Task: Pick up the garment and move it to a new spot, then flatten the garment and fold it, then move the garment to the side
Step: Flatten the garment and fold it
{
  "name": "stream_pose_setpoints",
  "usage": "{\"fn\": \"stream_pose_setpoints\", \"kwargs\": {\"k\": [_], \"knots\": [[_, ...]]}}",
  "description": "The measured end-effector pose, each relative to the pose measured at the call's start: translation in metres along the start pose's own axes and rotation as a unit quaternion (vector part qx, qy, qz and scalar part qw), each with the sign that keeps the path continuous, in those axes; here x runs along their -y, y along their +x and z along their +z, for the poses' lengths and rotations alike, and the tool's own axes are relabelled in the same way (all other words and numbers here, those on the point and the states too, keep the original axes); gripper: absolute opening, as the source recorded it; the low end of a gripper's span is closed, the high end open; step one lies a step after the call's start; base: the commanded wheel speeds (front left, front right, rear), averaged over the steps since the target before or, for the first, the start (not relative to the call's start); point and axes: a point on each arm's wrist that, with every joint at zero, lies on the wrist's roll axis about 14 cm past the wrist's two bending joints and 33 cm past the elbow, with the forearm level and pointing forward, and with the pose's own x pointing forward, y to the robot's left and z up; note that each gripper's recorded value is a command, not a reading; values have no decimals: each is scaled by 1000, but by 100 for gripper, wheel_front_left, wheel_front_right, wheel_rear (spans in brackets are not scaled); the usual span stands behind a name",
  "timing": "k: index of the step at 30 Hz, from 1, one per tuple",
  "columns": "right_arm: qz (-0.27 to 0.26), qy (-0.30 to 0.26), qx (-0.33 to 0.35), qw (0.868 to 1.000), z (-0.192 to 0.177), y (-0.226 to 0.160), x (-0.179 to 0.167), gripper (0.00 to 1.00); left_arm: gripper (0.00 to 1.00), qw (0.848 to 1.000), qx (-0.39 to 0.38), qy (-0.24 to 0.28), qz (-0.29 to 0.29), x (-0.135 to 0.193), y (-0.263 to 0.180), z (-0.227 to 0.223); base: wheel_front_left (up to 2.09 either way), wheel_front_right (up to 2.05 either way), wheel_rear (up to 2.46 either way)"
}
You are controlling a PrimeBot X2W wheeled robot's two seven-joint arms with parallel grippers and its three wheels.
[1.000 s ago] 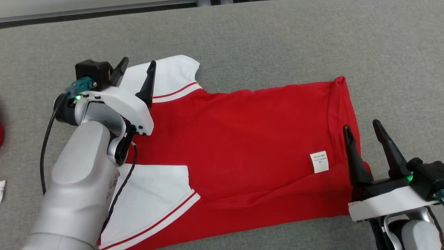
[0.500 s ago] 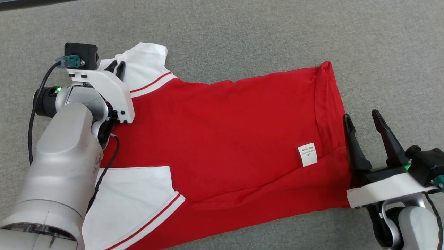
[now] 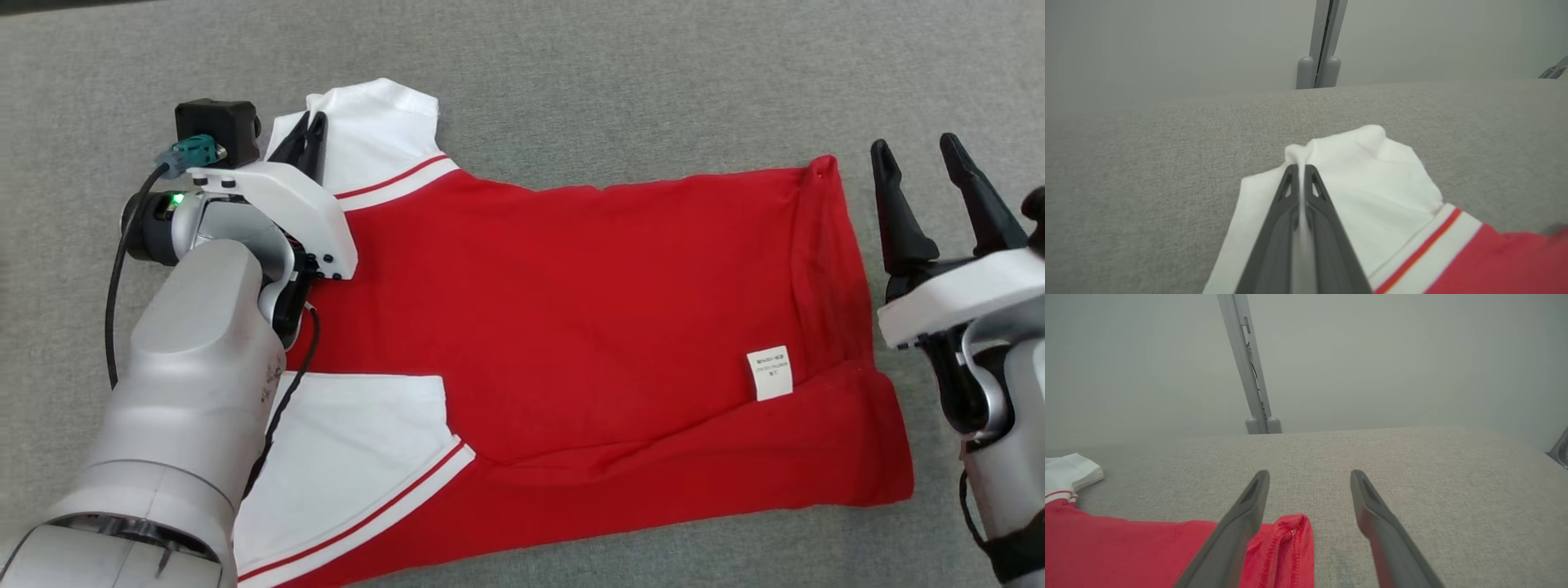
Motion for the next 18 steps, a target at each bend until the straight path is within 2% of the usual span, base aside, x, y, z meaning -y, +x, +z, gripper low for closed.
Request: {"fn": "stream_pose_setpoints", "kwargs": {"k": [5, 10, 11, 12, 13, 17, 18], "knots": [[33, -10, -54, 998, -22, 23, -16, 100, 0, 1000, 16, -6, 5, -5, -9, 0, 0, 0, 0], [42, -15, -128, 991, -58, 27, -19, 100, 0, 1000, 24, -7, 3, -7, -17, -3, 0, 0, 0], [42, -15, -128, 991, -58, 27, -19, 95, 0, 1000, 24, -7, 3, -7, -17, -3, 0, 0, 0], [41, -17, -140, 989, -63, 27, -18, 74, 0, 1000, 28, -8, 1, -5, -17, -2, 0, 0, 0], [39, -15, -151, 988, -68, 26, -16, 45, 0, 999, 32, -9, -3, -3, -18, 0, 0, 0, 0], [26, -8, -172, 985, -75, 25, -7, 0, 0, 999, 46, -12, -18, 7, -20, 4, 0, 0, 0], [25, -6, -172, 985, -75, 25, -6, 0, 0, 998, 50, -14, -21, 8, -21, 6, 0, 0, 0]]}}
